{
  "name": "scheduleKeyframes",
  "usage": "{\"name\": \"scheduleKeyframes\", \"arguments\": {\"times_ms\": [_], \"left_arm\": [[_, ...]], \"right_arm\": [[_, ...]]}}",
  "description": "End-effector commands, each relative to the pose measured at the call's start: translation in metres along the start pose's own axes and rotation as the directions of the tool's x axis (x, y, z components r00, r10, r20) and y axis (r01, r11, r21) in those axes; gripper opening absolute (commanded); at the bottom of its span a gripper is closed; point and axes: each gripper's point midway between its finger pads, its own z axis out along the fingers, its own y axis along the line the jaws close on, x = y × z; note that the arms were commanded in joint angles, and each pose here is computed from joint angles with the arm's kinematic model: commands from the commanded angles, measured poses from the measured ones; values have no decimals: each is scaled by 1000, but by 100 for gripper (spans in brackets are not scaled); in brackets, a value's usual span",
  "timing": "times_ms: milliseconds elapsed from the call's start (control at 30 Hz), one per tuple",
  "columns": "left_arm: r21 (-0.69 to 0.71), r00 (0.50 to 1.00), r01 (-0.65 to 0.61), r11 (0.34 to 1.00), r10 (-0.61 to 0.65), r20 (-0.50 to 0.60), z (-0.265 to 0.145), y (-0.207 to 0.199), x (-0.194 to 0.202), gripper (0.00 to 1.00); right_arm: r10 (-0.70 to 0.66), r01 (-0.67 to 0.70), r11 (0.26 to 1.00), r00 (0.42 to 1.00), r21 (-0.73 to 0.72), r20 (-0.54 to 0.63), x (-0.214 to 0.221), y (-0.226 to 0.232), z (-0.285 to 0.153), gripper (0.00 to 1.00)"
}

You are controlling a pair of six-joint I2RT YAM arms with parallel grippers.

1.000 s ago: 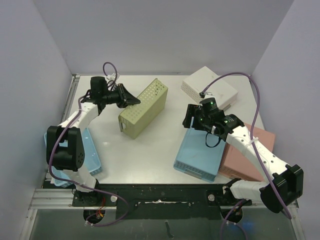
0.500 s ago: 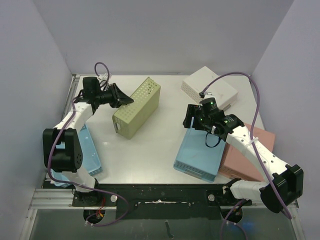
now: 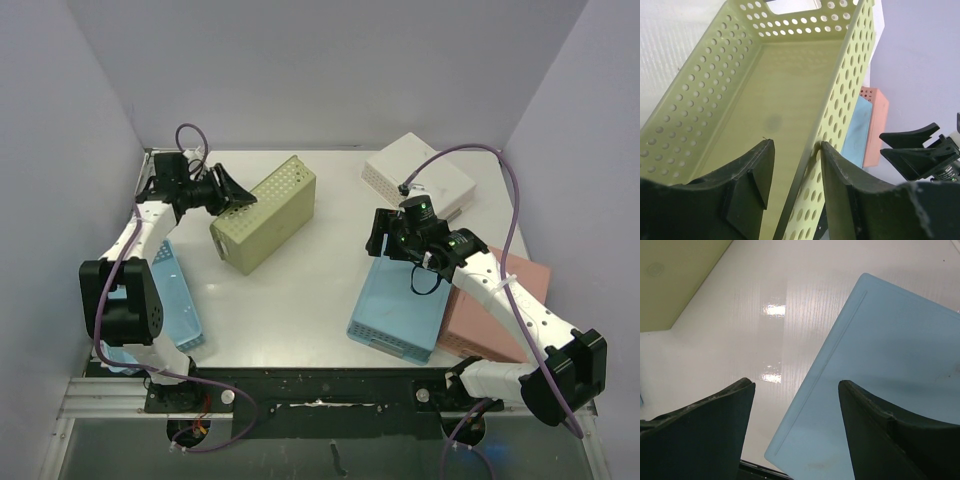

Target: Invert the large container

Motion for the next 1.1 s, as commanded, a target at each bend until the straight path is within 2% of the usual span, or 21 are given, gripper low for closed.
{"name": "scheduleKeyframes", "arguments": {"times_ms": [0,100,167,300,367,533,733,900,1067], "left_arm": [[-8,994,-79,997,79,70,-17,-14,-20,40],[6,993,-86,996,85,77,-19,-17,-19,39],[25,993,-90,996,87,85,-21,-21,-17,33],[88,993,-84,992,77,87,-25,-38,-13,8],[138,993,-88,987,75,95,-28,-55,-11,1],[249,989,-129,960,107,98,-24,-109,9,0],[372,994,-105,922,103,25,3,-162,51,0],[540,996,-55,840,82,-26,14,-203,89,0],[568,995,-29,822,78,-62,30,-207,105,0]], "right_arm": [[3,-2,1000,996,-19,89,-25,8,-8,70],[4,-2,1000,996,-21,88,-25,8,-7,70],[6,-4,1000,996,-22,88,-26,8,-7,70],[8,-6,1000,996,-23,89,-26,9,-8,70],[9,-7,1000,996,-24,91,-27,9,-9,70],[13,-10,1000,995,-28,101,-30,10,-11,70],[14,-11,1000,994,-23,113,-35,11,-14,69],[24,-22,1000,991,-11,130,-36,7,-19,69],[29,-28,1000,991,-13,130,-35,6,-21,70]]}}
